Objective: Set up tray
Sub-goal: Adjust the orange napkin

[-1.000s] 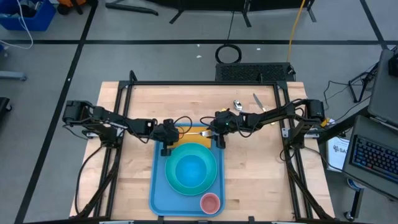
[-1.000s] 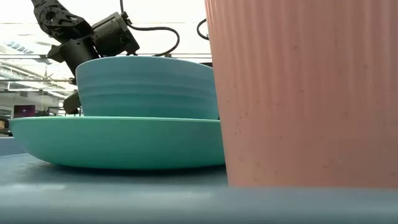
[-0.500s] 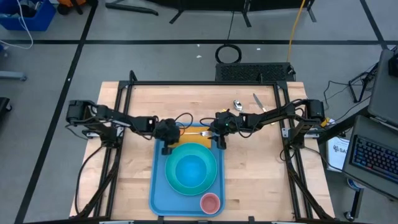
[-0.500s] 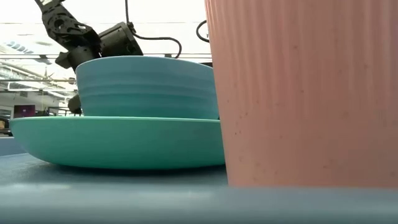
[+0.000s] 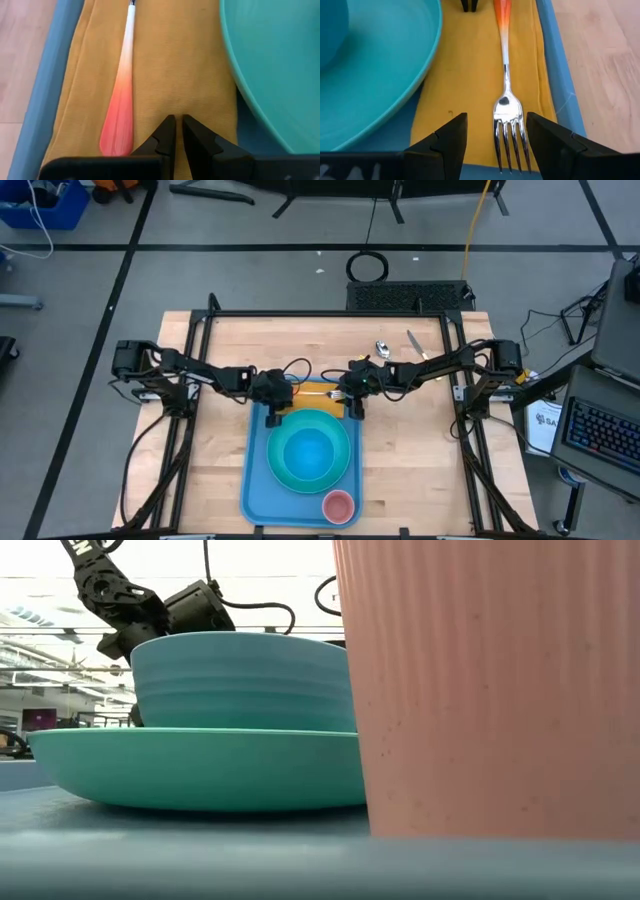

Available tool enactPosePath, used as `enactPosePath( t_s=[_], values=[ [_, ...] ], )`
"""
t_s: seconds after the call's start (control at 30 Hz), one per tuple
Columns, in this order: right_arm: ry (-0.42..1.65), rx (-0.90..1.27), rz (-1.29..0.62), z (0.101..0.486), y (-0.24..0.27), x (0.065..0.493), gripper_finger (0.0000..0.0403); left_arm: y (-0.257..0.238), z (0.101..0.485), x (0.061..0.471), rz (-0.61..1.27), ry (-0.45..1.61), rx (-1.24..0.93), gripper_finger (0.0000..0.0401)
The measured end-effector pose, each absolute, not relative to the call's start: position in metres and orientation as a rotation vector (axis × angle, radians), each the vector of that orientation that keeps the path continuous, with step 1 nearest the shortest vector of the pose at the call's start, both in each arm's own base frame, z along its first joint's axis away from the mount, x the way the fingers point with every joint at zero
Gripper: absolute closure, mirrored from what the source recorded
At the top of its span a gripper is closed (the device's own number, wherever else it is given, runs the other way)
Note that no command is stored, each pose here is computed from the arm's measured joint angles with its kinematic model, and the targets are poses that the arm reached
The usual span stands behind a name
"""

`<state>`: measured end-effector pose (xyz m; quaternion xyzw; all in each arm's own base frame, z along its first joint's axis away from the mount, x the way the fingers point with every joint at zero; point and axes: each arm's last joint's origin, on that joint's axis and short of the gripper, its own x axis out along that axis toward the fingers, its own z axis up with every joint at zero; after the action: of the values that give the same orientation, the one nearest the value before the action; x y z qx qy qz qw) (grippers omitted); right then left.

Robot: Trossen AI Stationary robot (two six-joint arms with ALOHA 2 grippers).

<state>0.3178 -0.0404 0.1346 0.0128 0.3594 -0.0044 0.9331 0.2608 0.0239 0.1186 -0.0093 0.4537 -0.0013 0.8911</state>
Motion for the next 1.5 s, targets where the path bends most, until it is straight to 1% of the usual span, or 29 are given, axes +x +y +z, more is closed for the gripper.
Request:
enactPosePath(
  t_s=[0.13, 0.43, 0.6, 0.7, 1.1, 1.3, 1.5],
  values=[
    [0.737, 0.026, -0.01, 0.134, -0.04, 0.318, 0.0211, 0.025, 0.118, 0.261, 0.038, 0.945, -0.023, 0.0364],
    [0.753, 0.027, -0.005, 0.133, -0.039, 0.317, 0.0211, 0.023, 0.118, 0.261, 0.047, 0.945, -0.015, 0.0364],
    [0.667, 0.024, 0.033, 0.139, -0.036, 0.323, 0.0211, 0.02, 0.119, 0.262, 0.084, 0.931, -0.003, 0.0364],
    [0.649, 0.023, 0.036, 0.141, -0.036, 0.324, 0.0211, 0.018, 0.119, 0.262, 0.096, 0.928, 0.012, 0.0364],
    [0.686, 0.044, 0.022, 0.127, -0.037, 0.325, 0.0211, 0.018, 0.12, 0.263, 0.201, 0.912, 0.035, 0.0364],
    [0.651, 0.04, 0.021, 0.132, -0.037, 0.33, 0.0211, 0.016, 0.12, 0.264, 0.142, 0.908, -0.019, 0.0364],
    [0.63, 0.014, 0.028, 0.137, -0.039, 0.34, 0.0211, 0.015, 0.12, 0.264, 0.135, 0.902, -0.1, 0.0364]
  ],
)
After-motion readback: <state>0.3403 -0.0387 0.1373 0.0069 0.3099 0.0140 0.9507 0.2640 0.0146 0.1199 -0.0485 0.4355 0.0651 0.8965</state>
